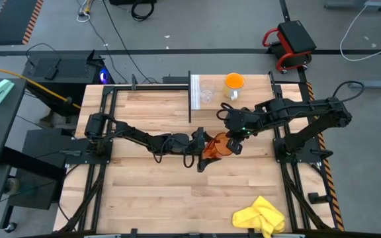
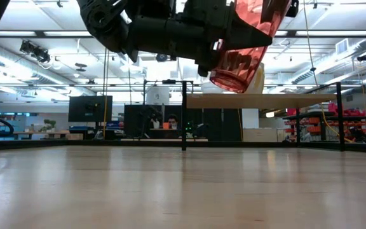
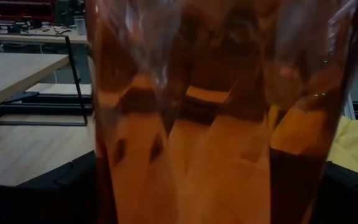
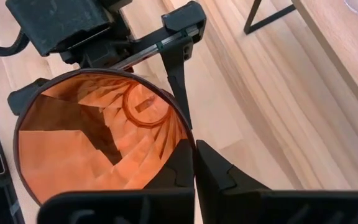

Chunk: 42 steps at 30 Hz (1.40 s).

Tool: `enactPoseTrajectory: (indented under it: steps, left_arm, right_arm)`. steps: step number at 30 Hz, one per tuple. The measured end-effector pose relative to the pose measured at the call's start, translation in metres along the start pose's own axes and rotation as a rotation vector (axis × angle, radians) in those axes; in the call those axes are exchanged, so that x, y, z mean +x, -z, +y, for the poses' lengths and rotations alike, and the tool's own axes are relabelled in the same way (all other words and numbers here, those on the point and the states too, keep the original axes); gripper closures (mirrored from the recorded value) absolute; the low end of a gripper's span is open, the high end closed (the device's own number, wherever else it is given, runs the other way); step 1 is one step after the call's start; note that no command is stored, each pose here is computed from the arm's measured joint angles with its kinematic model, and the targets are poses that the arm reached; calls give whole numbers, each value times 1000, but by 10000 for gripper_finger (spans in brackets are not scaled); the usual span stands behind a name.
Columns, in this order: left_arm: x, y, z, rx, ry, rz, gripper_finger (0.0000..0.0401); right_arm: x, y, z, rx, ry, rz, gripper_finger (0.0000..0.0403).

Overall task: Stack small to large cups/mugs on shelf
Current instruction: Put the brown cup on the shelf

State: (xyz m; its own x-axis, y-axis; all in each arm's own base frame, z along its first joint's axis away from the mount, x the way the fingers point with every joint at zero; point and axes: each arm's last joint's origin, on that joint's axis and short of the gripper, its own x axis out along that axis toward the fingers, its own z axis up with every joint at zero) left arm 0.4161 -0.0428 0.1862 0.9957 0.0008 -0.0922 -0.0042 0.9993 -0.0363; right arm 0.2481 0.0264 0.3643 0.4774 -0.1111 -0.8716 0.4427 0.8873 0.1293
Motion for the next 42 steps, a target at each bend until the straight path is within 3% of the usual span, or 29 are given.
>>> enactPoseTrajectory:
  steps: [20, 24, 28, 42]
  left_arm:
    - [0, 0, -3, -20, 5, 2, 28]
    - [2, -4, 7, -24, -5, -31, 28]
    - [12, -15, 18, -33, 35, 1, 28]
    - [74, -40, 60, -20, 22, 9, 28]
  right_arm:
    - [-8, 1, 0, -50, 54, -17, 403]
    - [-11, 2, -3, -50, 83, -20, 403]
    - [-18, 5, -10, -42, 113, -31, 403]
    - [-39, 12, -46, 25, 248, -16, 403]
